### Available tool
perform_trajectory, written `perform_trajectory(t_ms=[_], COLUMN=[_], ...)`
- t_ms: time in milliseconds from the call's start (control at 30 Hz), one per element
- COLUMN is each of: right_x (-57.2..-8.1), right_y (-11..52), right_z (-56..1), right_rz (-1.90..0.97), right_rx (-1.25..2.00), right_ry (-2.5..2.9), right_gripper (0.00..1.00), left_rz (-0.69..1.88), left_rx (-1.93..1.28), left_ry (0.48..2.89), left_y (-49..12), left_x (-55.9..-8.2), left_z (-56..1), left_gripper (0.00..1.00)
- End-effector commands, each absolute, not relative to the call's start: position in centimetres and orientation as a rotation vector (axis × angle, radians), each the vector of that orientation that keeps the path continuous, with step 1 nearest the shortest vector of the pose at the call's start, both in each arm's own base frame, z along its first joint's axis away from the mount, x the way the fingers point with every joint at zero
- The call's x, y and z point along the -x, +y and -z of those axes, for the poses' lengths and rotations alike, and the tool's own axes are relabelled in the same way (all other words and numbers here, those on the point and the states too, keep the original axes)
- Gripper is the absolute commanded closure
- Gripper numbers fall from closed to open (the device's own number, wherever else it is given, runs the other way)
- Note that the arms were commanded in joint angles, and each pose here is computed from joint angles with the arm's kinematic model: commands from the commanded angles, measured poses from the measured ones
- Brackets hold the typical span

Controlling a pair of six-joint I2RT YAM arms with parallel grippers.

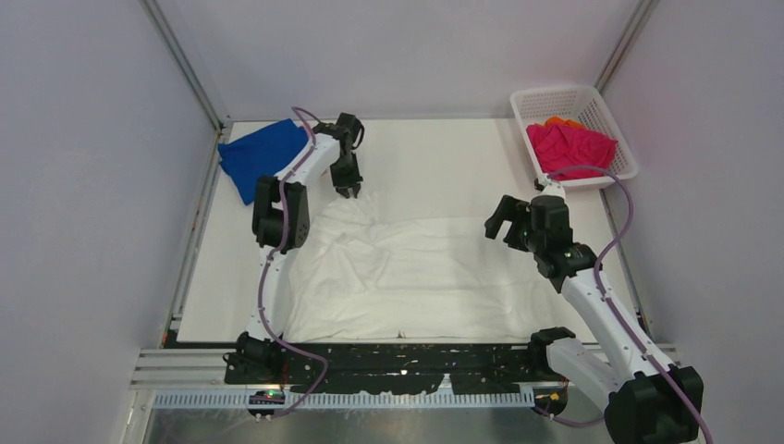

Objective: Fold and stack the t-shirts
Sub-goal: Grab the side of the flattened tshirt furthest away from the robot with both arms

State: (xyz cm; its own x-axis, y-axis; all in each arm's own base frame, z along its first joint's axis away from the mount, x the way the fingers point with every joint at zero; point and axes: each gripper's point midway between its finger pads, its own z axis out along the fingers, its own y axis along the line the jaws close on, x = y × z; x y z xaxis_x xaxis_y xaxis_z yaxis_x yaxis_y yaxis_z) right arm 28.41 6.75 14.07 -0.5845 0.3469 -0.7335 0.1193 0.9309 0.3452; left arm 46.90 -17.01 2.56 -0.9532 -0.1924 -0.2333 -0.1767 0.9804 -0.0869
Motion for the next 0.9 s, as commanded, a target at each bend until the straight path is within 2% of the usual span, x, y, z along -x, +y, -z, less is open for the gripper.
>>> perform_trajectory(t_ms=[0, 67, 200, 433, 667, 867], right_x=[-28.8, -28.9, -29.5, -32.7, -37.2, -40.1], right_y=[5.8, 5.5, 4.7, 2.6, -1.3, -2.4], right_z=[-14.9, -14.9, -14.7, -14.3, -10.1, -8.6], right_rz=[-0.275, -0.255, -0.193, -0.023, 0.218, 0.347], right_rx=[-0.337, -0.344, -0.364, -0.493, -0.681, -0.723], right_ry=[2.142, 2.141, 2.152, 2.236, 2.372, 2.415], right_gripper=[0.04, 0.05, 0.05, 0.05, 0.03, 0.01], left_rz=[0.098, 0.103, 0.111, 0.204, 0.355, 0.38], left_rx=[0.272, 0.259, 0.231, 0.212, 0.18, 0.159], left_ry=[2.864, 2.861, 2.853, 2.742, 2.652, 2.634], left_y=[-17.1, -17.2, -17.3, -17.6, -18.8, -19.1], left_x=[-46.9, -47.1, -47.2, -47.2, -45.4, -43.4], left_z=[-4.1, -4.1, -4.3, -7.8, -10.8, -11.4], left_gripper=[0.85, 1.0, 1.0, 1.0, 1.0, 1.0])
